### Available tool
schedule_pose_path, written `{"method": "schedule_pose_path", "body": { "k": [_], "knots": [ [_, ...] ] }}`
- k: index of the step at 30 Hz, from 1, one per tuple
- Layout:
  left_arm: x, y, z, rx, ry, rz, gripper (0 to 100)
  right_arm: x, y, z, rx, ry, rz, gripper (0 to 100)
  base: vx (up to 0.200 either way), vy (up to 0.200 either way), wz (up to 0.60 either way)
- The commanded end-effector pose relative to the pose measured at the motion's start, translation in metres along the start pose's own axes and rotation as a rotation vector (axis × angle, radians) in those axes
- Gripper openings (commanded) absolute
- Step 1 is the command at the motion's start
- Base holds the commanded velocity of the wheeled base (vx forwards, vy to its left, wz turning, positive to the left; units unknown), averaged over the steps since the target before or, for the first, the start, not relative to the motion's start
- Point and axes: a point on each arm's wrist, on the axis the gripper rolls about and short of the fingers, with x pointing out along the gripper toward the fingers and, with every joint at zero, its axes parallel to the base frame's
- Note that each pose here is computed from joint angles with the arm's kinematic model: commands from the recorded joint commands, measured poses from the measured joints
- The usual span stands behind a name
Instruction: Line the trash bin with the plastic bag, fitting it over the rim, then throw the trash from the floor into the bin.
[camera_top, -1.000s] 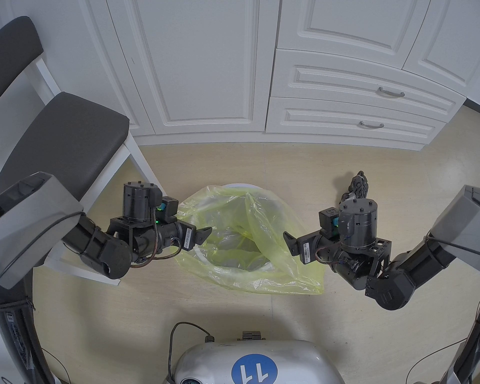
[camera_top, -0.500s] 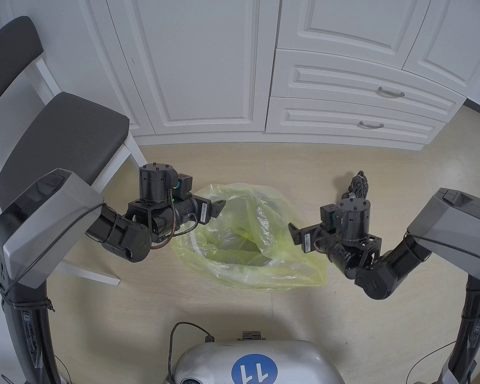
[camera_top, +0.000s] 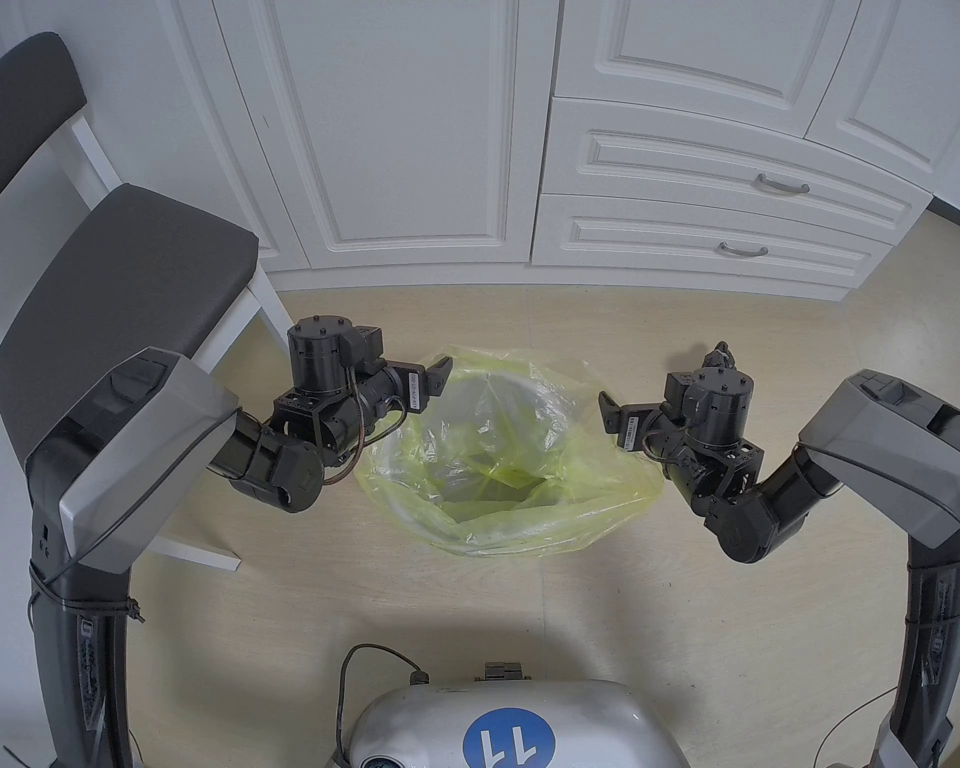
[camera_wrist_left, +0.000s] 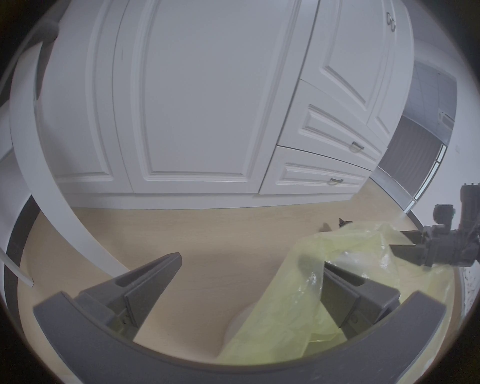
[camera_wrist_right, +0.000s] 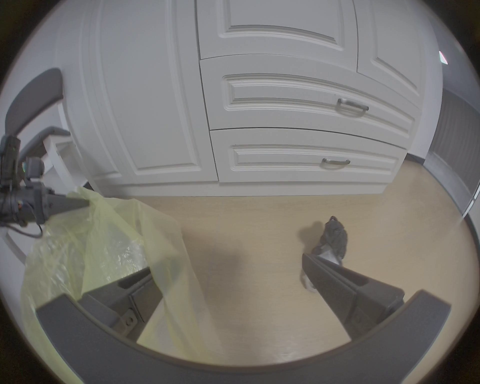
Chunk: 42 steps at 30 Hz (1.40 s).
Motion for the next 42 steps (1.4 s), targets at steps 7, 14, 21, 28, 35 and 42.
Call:
{"method": "schedule_pose_path", "body": {
  "k": [7,14,21,28,35,42],
  "knots": [
    [0.03,0.02,-0.021,-0.038,-0.016,0.076,100,0.016,0.012,-0.015,0.06,-0.005,0.042,100,0.0,0.0,0.0],
    [0.041,0.029,-0.026,-0.067,-0.005,0.101,100,0.025,0.014,-0.027,0.064,0.011,0.038,100,0.0,0.0,0.0],
    [0.04,0.044,-0.025,-0.069,0.031,0.135,100,0.031,0.011,-0.039,0.057,0.034,0.028,100,0.0,0.0,0.0],
    [0.036,0.047,-0.029,-0.067,0.073,0.142,100,0.031,0.008,-0.045,0.048,0.064,0.023,100,0.0,0.0,0.0],
    [0.019,0.054,-0.012,-0.069,0.072,0.16,100,0.013,0.004,-0.009,0.071,-0.007,0.047,100,0.0,0.0,0.0],
    [-0.008,0.053,0.023,-0.066,0.045,0.165,100,-0.016,0.001,0.028,0.081,-0.043,0.076,100,0.0,0.0,0.0]
  ]
}}
